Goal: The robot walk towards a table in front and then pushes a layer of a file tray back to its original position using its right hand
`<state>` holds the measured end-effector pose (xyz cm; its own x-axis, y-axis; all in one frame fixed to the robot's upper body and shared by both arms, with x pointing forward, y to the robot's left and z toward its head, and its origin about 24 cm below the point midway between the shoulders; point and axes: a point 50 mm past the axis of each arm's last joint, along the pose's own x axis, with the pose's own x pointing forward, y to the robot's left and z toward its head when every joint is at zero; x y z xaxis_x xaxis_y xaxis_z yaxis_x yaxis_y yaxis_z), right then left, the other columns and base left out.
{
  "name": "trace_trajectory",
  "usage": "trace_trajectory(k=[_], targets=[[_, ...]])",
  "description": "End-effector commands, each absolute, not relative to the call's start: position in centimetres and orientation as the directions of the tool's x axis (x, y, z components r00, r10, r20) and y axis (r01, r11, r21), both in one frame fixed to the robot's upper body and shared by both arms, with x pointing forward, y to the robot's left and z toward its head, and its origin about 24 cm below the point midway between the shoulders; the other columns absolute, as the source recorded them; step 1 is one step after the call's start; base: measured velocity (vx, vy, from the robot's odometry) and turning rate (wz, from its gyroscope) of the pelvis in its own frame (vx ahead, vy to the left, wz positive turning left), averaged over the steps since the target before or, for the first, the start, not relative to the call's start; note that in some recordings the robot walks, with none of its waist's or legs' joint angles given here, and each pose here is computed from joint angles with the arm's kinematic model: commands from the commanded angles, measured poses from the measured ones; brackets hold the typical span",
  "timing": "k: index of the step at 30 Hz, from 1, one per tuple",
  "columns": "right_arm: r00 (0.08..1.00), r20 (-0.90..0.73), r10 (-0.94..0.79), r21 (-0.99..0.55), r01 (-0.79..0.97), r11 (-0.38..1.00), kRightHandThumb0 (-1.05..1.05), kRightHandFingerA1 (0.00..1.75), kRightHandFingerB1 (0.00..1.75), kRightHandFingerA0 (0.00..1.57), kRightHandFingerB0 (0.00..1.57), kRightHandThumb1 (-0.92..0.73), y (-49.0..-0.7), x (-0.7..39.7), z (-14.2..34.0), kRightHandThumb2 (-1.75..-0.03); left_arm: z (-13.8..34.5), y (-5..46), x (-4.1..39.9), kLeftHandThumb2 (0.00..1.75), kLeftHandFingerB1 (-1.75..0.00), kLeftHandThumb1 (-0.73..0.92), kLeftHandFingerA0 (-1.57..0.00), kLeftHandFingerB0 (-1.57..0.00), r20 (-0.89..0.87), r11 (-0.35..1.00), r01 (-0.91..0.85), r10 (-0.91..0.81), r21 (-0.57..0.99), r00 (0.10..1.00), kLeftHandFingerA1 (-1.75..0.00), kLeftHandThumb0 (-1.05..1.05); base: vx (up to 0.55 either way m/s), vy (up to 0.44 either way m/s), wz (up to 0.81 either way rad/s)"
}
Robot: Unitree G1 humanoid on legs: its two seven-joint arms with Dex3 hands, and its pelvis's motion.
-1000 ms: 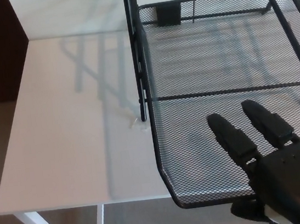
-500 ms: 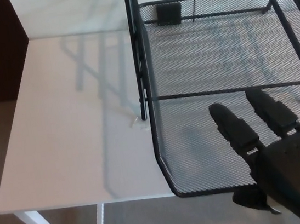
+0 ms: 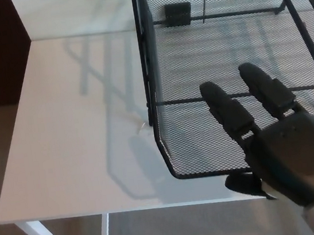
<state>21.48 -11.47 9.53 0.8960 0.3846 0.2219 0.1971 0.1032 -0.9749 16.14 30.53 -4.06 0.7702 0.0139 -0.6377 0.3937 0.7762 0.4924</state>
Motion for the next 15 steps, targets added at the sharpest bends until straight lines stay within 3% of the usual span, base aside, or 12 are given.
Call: trace_trajectory(k=[1,11,12,15], targets=[[0.929,0.164,0.333,-0.986,0.154,0.056,-0.86,0.0,0.0,0.0,0.0,-0.54,-12.2,22.8,8.6,-0.88,-3.8,30.9,16.2,0.59,-0.41,0.67,-0.63,-0.41,-0.644,0.754,0.414,0.016,0.511,0.765,-0.5,-0.27,0.0,0.0,0.0],[0.949,0.112,0.295,-0.994,0.108,0.03,-0.87,0.0,0.0,0.0,0.0,-0.55,-13.0,25.0,8.0,-0.88,-3.6,30.8,16.4,0.59,-0.41,0.67,-0.65,-0.42,-0.642,0.745,0.424,0.008,0.515,0.766,-0.51,-0.26,0.0,0.0,0.0],[0.949,0.109,0.297,-0.994,0.107,0.026,-0.77,0.0,0.0,0.0,0.0,-0.65,-13.0,25.1,8.2,-0.61,-3.7,30.8,16.3,0.59,-0.41,0.67,-0.64,-0.41,-0.645,0.749,0.423,0.007,0.509,0.764,-0.51,-0.26,0.0,0.0,0.0],[0.949,0.107,0.298,-0.994,0.105,0.023,-0.78,0.0,0.0,0.0,0.0,-0.65,-13.0,25.2,8.4,-0.61,-3.8,30.7,16.0,0.59,-0.4,0.67,-0.65,-0.42,-0.656,0.752,0.424,0.014,0.505,0.755,-0.5,-0.27,0.0,0.0,0.0]])
